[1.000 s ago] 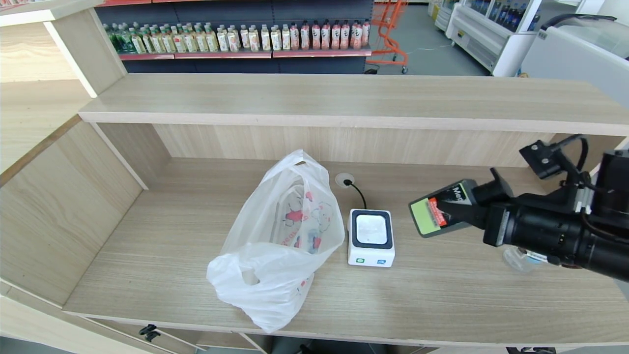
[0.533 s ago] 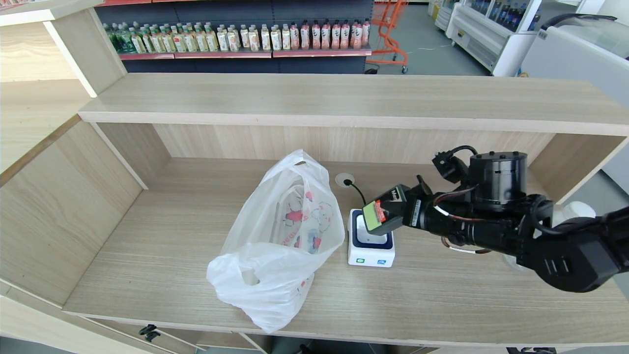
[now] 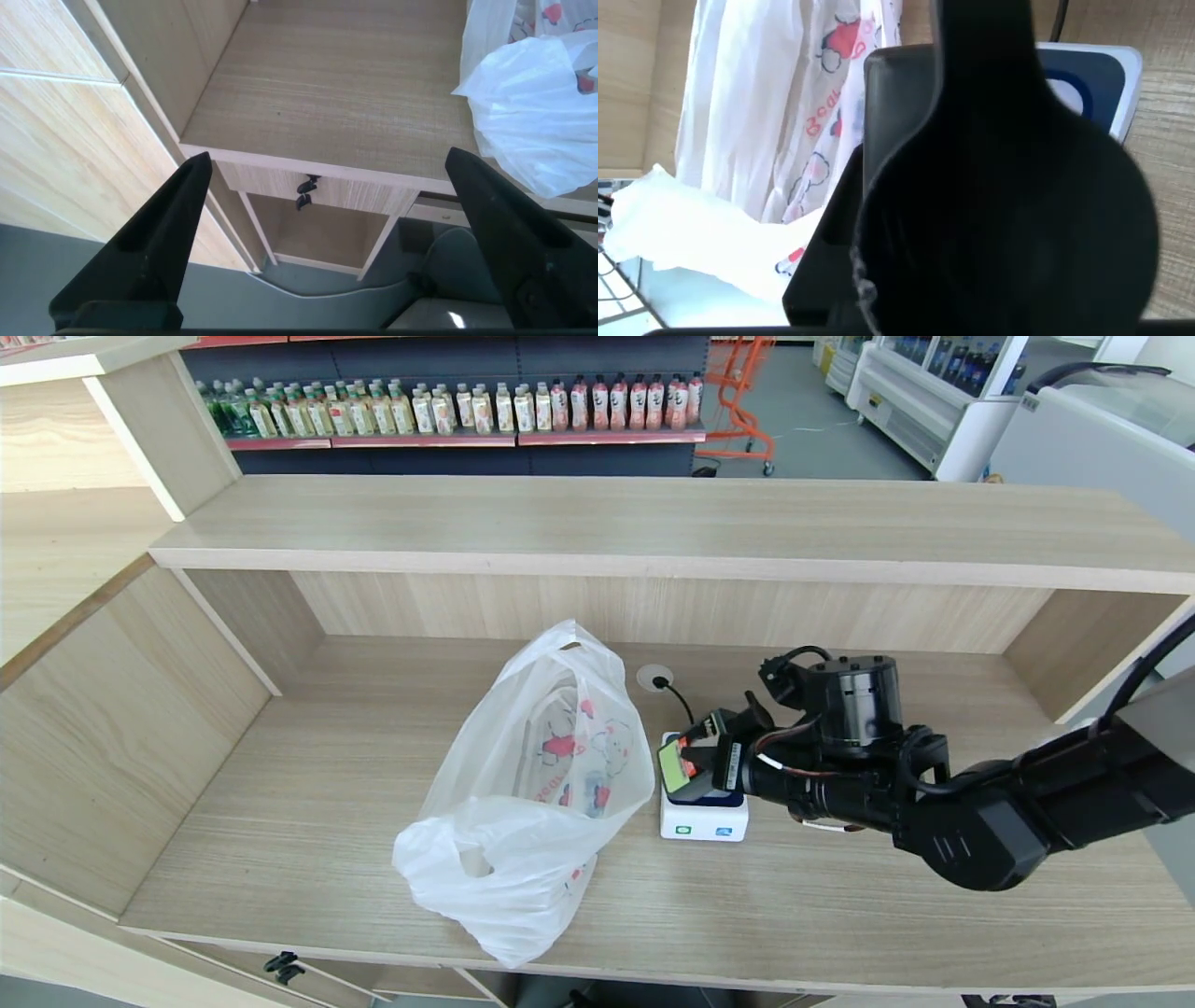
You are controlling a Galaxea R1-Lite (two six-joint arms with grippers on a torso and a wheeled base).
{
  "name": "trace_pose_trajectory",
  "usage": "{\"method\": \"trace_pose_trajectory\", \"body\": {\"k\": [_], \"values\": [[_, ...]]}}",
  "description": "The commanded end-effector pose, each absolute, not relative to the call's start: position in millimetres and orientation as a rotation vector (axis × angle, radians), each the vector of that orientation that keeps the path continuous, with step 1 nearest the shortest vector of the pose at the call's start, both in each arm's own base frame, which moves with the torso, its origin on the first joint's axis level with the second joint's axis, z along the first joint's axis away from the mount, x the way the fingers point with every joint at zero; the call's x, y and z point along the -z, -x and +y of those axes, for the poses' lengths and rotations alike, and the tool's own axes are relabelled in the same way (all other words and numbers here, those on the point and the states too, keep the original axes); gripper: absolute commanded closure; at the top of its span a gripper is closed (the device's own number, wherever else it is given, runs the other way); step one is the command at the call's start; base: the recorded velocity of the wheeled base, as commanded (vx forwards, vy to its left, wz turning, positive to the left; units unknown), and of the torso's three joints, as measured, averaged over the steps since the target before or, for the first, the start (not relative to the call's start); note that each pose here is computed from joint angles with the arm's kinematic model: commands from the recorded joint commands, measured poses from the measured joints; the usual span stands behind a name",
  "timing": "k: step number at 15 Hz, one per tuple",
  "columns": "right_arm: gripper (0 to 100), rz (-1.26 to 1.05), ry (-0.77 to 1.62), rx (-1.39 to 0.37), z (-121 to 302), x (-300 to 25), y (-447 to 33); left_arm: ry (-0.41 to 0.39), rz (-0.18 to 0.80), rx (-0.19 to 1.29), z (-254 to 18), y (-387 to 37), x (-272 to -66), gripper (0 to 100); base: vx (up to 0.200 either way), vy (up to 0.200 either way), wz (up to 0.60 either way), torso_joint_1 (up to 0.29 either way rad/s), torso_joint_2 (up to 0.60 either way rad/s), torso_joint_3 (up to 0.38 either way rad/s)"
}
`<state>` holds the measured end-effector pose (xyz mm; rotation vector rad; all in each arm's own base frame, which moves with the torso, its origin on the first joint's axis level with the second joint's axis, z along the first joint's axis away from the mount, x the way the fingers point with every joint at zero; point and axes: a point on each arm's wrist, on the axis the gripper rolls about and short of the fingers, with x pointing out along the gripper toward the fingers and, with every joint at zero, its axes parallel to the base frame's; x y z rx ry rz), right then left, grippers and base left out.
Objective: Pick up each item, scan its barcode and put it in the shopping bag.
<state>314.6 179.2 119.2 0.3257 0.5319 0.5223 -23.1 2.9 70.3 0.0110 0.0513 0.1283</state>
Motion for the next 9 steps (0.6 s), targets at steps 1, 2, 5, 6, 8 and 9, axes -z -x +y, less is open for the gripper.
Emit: {"method": "trace_pose_trajectory", "body": {"k": [1,2,5,6,8,9], "values": [[100,0.536,-0.32,-0.523,180,-118,-315,-0.011,0.051,-0.129,3,23,-70,0,0.0,0.0,0.0,0.0,0.0,0.0],[100,0.523,-0.323,-0.527,180,-123,-314,-0.011,0.051,-0.129,3,23,-70,0,0.0,0.0,0.0,0.0,0.0,0.0],[100,0.404,-0.353,-0.562,171,-167,-297,-0.011,0.051,-0.129,3,23,-70,0,0.0,0.0,0.0,0.0,0.0,0.0],[100,0.339,-0.344,-0.578,165,-189,-287,-0.011,0.051,-0.129,3,23,-70,0,0.0,0.0,0.0,0.0,0.0,0.0],[100,0.245,-0.156,-0.603,147,-222,-257,-0.011,0.051,-0.129,3,23,-70,0,0.0,0.0,0.0,0.0,0.0,0.0],[100,0.218,-0.103,-0.609,139,-227,-244,-0.011,0.051,-0.129,3,23,-70,0,0.0,0.0,0.0,0.0,0.0,0.0]]}}
